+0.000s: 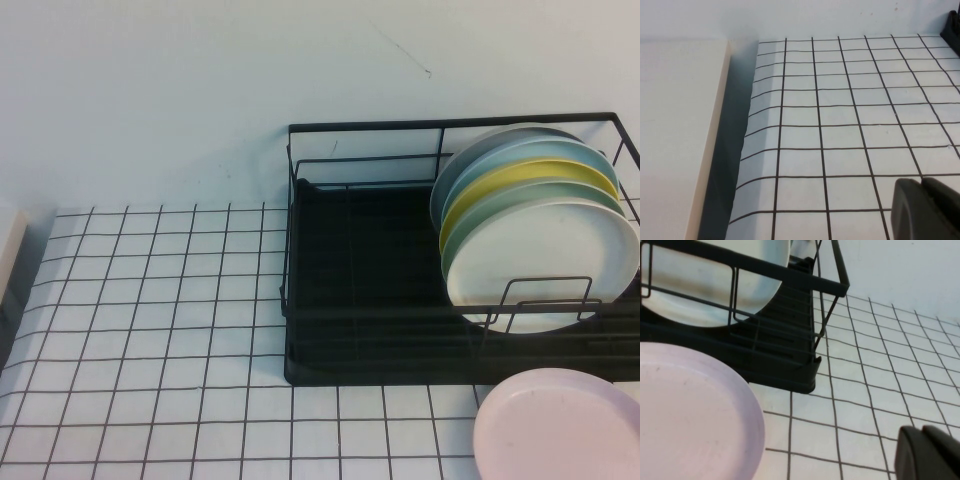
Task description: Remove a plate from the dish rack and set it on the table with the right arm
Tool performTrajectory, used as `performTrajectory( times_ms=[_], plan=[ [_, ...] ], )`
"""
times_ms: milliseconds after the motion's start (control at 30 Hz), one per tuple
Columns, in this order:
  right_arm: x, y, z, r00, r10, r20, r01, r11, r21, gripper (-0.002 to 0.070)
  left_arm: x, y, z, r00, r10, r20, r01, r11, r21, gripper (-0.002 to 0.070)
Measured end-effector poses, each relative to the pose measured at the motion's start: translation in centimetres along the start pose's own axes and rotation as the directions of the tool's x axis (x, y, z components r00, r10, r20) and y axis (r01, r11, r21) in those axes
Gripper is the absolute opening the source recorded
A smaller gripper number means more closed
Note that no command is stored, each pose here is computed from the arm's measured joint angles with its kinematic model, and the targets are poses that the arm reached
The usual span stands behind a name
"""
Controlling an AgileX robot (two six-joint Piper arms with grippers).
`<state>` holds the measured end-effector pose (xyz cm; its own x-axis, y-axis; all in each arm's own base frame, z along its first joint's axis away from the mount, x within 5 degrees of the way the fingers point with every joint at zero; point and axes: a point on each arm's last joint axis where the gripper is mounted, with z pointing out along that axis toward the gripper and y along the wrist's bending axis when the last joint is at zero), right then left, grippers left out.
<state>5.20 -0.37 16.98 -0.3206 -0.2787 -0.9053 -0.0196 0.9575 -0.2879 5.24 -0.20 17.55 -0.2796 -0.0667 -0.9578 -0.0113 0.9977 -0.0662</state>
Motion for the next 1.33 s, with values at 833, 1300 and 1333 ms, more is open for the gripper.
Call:
performTrajectory(
  times_ms=[833,1300,1333],
  plan=[
    [0.07,0.01,-0.03,0.990,0.140,-0.013,-0.140,0.990,-0.001,-0.0002,0.00,0.00,0.00,1.000,0.000,0.000,0.000,1.000,0.000,-0.0003],
    [0.08,-0.06,-0.04,0.992,0.123,-0.017,-0.123,0.992,0.006,-0.0002,0.00,0.00,0.00,1.000,0.000,0.000,0.000,1.000,0.000,-0.0003],
    [0.08,-0.06,-0.04,0.992,0.123,-0.017,-0.123,0.992,0.006,-0.0002,0.00,0.00,0.00,1.000,0.000,0.000,0.000,1.000,0.000,-0.0003]
  ],
)
